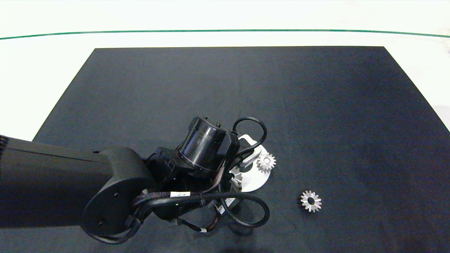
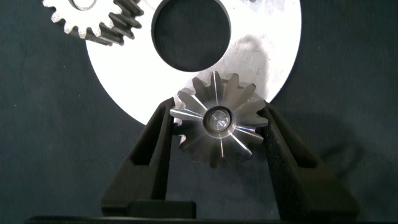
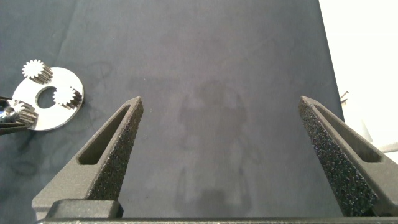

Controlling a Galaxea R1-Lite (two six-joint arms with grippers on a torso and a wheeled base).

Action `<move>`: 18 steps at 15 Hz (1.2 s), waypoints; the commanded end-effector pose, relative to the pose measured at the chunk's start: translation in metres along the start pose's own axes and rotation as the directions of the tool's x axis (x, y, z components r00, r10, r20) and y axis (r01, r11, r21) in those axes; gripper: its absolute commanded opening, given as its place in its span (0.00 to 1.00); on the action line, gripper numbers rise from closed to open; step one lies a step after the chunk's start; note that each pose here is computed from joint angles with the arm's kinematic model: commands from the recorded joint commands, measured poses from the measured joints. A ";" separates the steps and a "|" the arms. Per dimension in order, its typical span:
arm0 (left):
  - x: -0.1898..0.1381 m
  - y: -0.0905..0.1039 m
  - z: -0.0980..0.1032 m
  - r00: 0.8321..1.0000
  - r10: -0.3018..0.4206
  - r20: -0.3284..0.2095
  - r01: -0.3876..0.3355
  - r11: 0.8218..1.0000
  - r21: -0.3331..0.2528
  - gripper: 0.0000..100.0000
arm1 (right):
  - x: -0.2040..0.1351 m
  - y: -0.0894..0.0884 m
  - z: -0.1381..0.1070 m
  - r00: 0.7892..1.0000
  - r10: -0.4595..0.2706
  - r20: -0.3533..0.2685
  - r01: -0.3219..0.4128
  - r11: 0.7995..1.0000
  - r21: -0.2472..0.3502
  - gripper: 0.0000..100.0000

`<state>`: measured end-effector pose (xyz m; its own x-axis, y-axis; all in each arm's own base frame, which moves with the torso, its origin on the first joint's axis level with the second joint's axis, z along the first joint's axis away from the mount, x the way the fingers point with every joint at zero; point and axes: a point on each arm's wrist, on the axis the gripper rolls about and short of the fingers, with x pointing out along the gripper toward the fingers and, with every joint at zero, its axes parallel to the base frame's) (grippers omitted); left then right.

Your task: Remove an incorrectly installed larger gear and replace it with the correct smaller gear

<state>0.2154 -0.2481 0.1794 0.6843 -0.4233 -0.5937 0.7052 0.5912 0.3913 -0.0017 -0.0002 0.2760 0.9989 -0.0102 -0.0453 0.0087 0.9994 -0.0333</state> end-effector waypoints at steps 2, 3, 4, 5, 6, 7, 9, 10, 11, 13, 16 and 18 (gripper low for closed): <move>-0.003 0.002 0.001 1.000 0.005 0.002 -0.005 1.000 0.000 0.25 | 0.000 0.000 0.000 1.000 0.000 -0.002 0.000 1.000 -0.001 1.00; -0.004 0.002 0.001 1.000 0.006 0.007 -0.006 1.000 -0.001 0.25 | 0.000 0.000 0.000 1.000 0.001 -0.002 -0.001 1.000 -0.001 1.00; -0.005 0.002 0.001 1.000 0.007 0.008 -0.007 1.000 -0.002 0.25 | 0.000 0.000 0.000 1.000 0.001 -0.001 -0.001 1.000 -0.001 1.00; -0.006 0.003 0.002 1.000 0.007 0.009 -0.007 1.000 -0.002 0.25 | 0.000 0.000 0.000 1.000 -0.001 -0.001 0.001 1.000 -0.001 1.00; -0.008 0.003 0.001 1.000 0.004 -0.001 -0.004 1.000 0.001 0.25 | 0.000 0.000 0.000 1.000 -0.001 -0.001 0.001 1.000 -0.001 1.00; -0.013 0.005 0.001 1.000 0.003 -0.003 -0.003 1.000 0.000 0.25 | 0.000 0.000 0.000 1.000 0.001 -0.001 -0.001 1.000 -0.001 1.00; -0.015 0.006 0.001 1.000 0.004 -0.004 -0.004 1.000 -0.001 0.25 | 0.000 0.000 0.000 1.000 -0.001 -0.001 0.001 1.000 -0.001 1.00; -0.018 0.007 0.002 1.000 0.008 0.004 -0.008 1.000 -0.004 0.25 | 0.000 0.000 0.000 1.000 -0.001 -0.001 0.001 1.000 -0.001 1.00; -0.020 0.008 0.003 1.000 0.009 0.007 -0.009 1.000 -0.005 0.25 | 0.000 0.000 0.000 1.000 -0.001 -0.001 0.001 1.000 -0.001 1.00; -0.028 0.010 0.005 1.000 0.006 0.007 -0.006 1.000 -0.004 0.25 | 0.000 0.000 0.000 1.000 0.001 -0.001 -0.001 1.000 -0.001 1.00; -0.037 0.015 0.008 1.000 0.017 0.026 -0.016 1.000 -0.012 0.25 | 0.000 0.000 0.001 1.000 -0.001 0.001 0.001 1.000 -0.001 1.00; -0.046 0.022 0.007 0.999 0.030 0.027 -0.029 0.999 -0.023 0.25 | -0.001 0.000 0.002 1.000 -0.002 0.005 0.002 1.000 -0.001 1.00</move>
<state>0.2029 -0.2265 0.2122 0.6957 -0.4194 -0.5832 0.6927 0.6066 0.3901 -0.0025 -0.0002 0.2777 0.9992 -0.0111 -0.0385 0.0098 0.9994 -0.0332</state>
